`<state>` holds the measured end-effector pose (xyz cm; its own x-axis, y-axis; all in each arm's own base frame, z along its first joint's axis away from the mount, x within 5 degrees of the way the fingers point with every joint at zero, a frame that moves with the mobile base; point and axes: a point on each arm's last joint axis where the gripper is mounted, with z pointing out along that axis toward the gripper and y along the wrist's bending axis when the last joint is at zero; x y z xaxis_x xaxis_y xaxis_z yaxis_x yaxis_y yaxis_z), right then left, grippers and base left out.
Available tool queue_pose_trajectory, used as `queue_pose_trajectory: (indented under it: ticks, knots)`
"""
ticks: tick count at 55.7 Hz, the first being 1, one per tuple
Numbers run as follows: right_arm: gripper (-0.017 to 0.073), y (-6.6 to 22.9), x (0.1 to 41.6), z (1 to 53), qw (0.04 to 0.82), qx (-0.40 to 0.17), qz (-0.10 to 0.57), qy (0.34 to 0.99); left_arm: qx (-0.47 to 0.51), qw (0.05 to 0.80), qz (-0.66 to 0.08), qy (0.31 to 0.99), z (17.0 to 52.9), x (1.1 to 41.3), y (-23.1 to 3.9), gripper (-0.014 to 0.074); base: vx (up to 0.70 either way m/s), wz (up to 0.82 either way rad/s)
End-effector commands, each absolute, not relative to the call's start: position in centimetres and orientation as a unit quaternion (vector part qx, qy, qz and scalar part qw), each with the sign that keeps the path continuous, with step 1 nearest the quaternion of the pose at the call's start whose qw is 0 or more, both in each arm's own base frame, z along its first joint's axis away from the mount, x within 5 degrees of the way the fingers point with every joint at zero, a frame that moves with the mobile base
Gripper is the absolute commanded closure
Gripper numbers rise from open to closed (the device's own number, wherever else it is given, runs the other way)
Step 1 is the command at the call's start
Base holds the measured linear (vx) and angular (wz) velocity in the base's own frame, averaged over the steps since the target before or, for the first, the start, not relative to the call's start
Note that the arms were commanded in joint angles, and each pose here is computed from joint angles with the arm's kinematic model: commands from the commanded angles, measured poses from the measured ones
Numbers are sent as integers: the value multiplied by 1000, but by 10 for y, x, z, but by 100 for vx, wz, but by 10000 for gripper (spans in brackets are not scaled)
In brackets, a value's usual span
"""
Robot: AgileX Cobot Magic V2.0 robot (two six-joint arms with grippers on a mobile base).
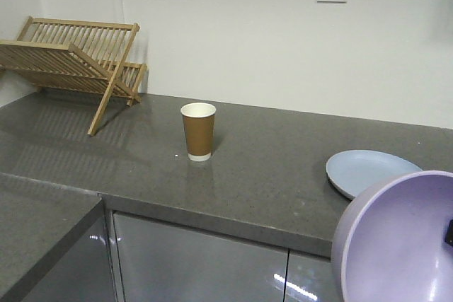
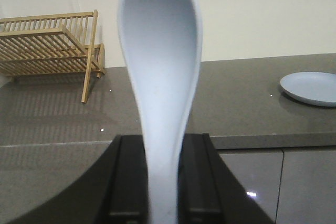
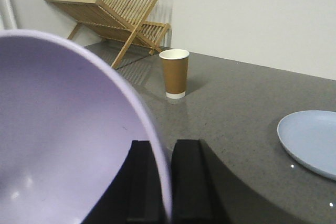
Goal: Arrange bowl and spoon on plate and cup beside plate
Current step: 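Drive the base holding spoon and bowl to the counter with the plate, then lower the lavender bowl onto the pale blue plate and open the right gripper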
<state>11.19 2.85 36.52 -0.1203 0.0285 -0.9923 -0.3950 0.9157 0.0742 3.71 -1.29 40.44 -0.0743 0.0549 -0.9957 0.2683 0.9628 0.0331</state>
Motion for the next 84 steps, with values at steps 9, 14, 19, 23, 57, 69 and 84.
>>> queue_pose_trajectory:
  ticks: [9, 14, 19, 23, 57, 69, 84]
  knots:
    - [568, 27, 112, 378, 676, -107, 168, 710, 102, 704, -92, 697, 418, 37, -13, 594, 41, -5]
    - [568, 27, 112, 378, 676, -107, 168, 710, 102, 704, -92, 697, 418, 37, -13, 594, 40, -13]
    - [568, 27, 112, 378, 676, -107, 168, 710, 102, 704, -92, 697, 418, 37, -13, 594, 39, -18]
    - [568, 27, 112, 378, 676, -107, 168, 710, 102, 704, -92, 697, 418, 37, -13, 594, 37, -23]
    - [568, 27, 112, 378, 676, -108, 169, 710, 102, 704, -92, 696, 418, 37, -13, 594, 29, -29]
    - [568, 27, 112, 378, 676, -108, 169, 710, 102, 704, -92, 696, 418, 37, -13, 594, 14, 0]
    - [568, 27, 112, 378, 676, -108, 169, 710, 102, 704, -92, 696, 418, 37, -13, 594, 3, 0]
